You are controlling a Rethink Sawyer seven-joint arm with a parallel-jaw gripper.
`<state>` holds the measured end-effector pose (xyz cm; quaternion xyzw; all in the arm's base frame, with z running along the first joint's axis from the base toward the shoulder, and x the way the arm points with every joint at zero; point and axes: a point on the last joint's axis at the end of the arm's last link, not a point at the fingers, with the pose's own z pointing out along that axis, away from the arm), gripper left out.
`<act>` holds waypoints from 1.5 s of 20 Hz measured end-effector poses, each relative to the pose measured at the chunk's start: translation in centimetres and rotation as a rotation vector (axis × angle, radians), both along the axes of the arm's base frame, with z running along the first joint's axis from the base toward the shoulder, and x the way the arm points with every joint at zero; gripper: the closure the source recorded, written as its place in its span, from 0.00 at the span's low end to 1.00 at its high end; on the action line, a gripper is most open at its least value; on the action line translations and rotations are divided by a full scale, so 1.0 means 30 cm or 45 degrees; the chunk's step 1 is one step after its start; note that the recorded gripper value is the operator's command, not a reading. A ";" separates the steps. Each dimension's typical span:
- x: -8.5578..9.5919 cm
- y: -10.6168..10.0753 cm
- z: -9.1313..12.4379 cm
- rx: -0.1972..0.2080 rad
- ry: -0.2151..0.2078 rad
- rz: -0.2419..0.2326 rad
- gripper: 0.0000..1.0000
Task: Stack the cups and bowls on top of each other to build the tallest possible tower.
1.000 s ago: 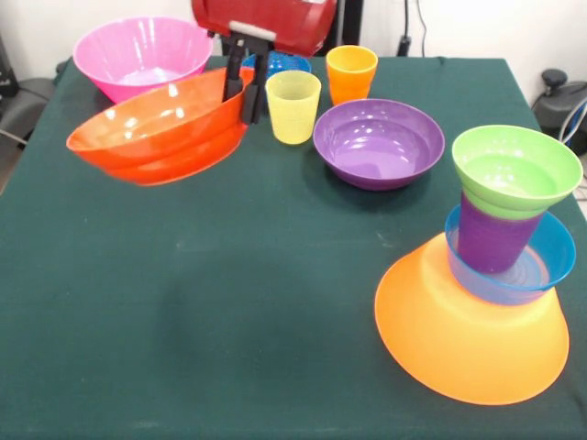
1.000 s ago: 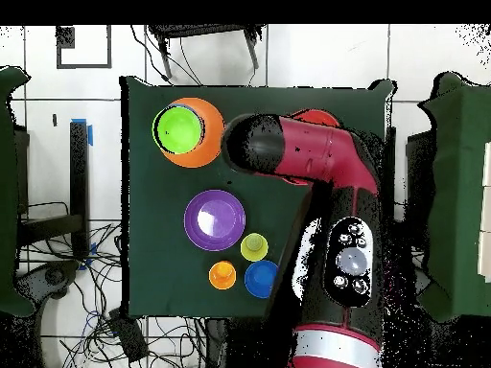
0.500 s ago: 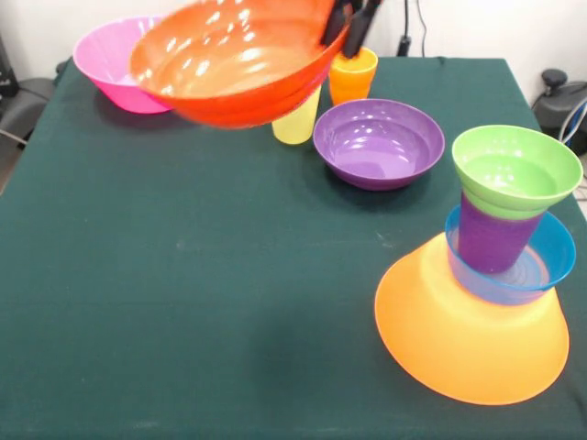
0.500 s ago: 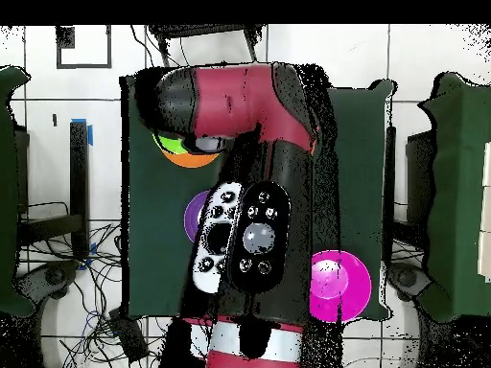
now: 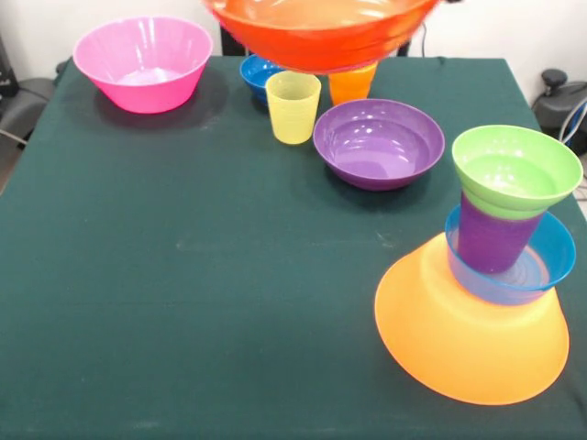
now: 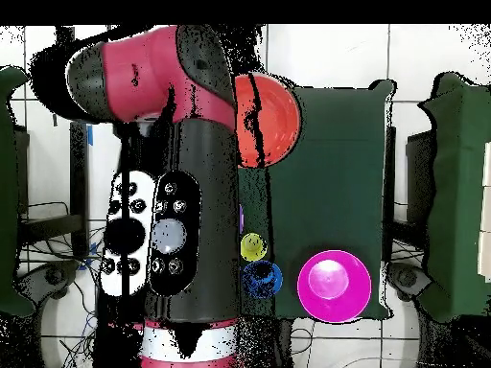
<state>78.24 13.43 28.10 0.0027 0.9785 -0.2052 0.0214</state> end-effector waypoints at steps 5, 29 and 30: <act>0.030 0.103 -0.005 -0.011 -0.079 0.082 1.00; -0.049 0.268 -0.257 -0.112 -0.046 0.230 1.00; -0.058 0.268 -0.259 -0.108 -0.038 0.226 1.00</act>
